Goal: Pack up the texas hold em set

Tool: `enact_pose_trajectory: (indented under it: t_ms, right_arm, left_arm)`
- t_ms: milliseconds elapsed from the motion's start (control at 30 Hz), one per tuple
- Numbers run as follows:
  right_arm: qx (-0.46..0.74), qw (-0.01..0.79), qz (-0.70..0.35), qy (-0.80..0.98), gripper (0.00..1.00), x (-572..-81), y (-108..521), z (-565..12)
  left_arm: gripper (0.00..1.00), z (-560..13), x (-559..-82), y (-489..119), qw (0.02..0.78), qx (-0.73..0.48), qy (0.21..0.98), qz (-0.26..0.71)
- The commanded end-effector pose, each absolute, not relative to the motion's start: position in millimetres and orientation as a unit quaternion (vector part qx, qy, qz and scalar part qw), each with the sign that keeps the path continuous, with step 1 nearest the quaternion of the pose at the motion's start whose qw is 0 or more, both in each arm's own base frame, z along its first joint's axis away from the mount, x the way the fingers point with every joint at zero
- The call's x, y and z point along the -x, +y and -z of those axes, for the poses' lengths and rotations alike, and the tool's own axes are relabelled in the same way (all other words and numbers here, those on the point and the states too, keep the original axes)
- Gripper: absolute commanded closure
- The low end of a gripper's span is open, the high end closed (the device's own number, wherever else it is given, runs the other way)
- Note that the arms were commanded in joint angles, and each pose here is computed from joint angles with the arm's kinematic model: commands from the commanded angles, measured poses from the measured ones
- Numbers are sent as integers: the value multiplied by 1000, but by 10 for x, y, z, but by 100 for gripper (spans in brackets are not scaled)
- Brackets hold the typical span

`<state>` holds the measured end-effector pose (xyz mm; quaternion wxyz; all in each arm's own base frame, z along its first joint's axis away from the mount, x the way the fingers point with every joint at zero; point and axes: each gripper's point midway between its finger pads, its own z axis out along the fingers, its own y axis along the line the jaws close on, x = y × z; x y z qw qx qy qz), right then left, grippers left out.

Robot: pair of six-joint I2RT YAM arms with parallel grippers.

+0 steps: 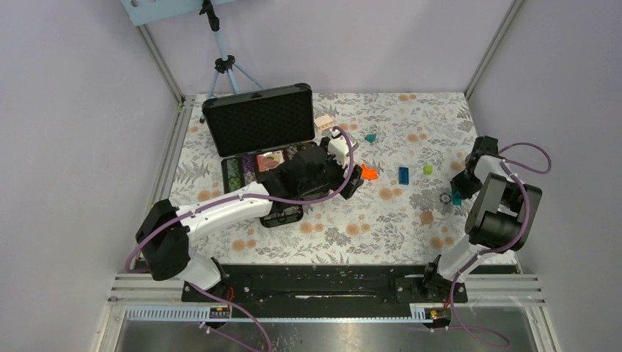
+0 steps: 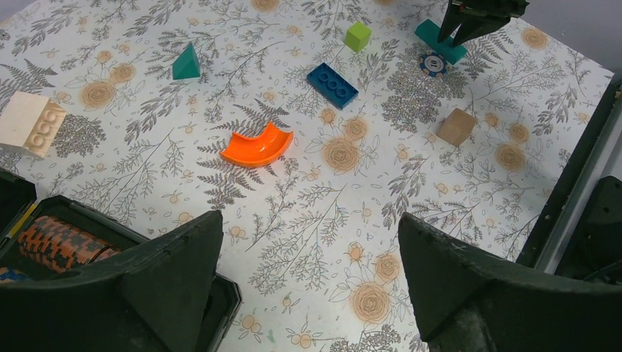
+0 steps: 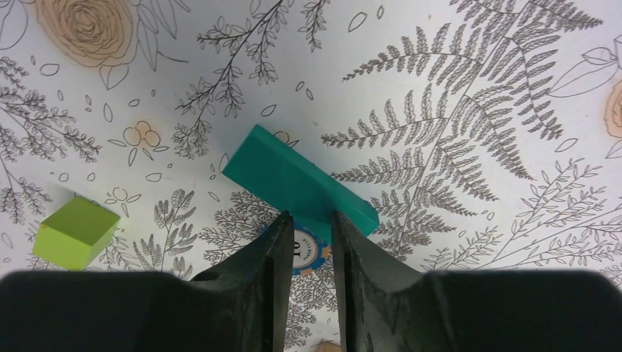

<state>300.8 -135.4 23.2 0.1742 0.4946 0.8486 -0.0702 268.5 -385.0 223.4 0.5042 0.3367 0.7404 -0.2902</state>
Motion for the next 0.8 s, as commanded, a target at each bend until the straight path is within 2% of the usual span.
enact_pose_trajectory:
  t_ms: [0, 167, 367, 600, 767]
  right_arm:
    - [-506, 161, 106, 841, 68, -2857, -1437, -220]
    - [-504, 168, 98, 842, 72, -2869, -1418, -264]
    - [-492, 222, 13, 842, 72, -3082, -1172, -419]
    - [-476, 206, -2, 855, 72, -3207, -1027, -343]
    - [-466, 162, 38, 869, 85, -3123, -1119, -197]
  left_arm:
    - [12, -2338, -2712, -3857, 517, -333, 731, 295]
    - [12, -2314, -2699, -3857, 514, -333, 733, 296]
    - [12, -2286, -2701, -3861, 512, -331, 735, 297]
    - [12, -2281, -2671, -3909, 504, -332, 735, 310]
    - [12, -2288, -2662, -3872, 506, -334, 735, 305]
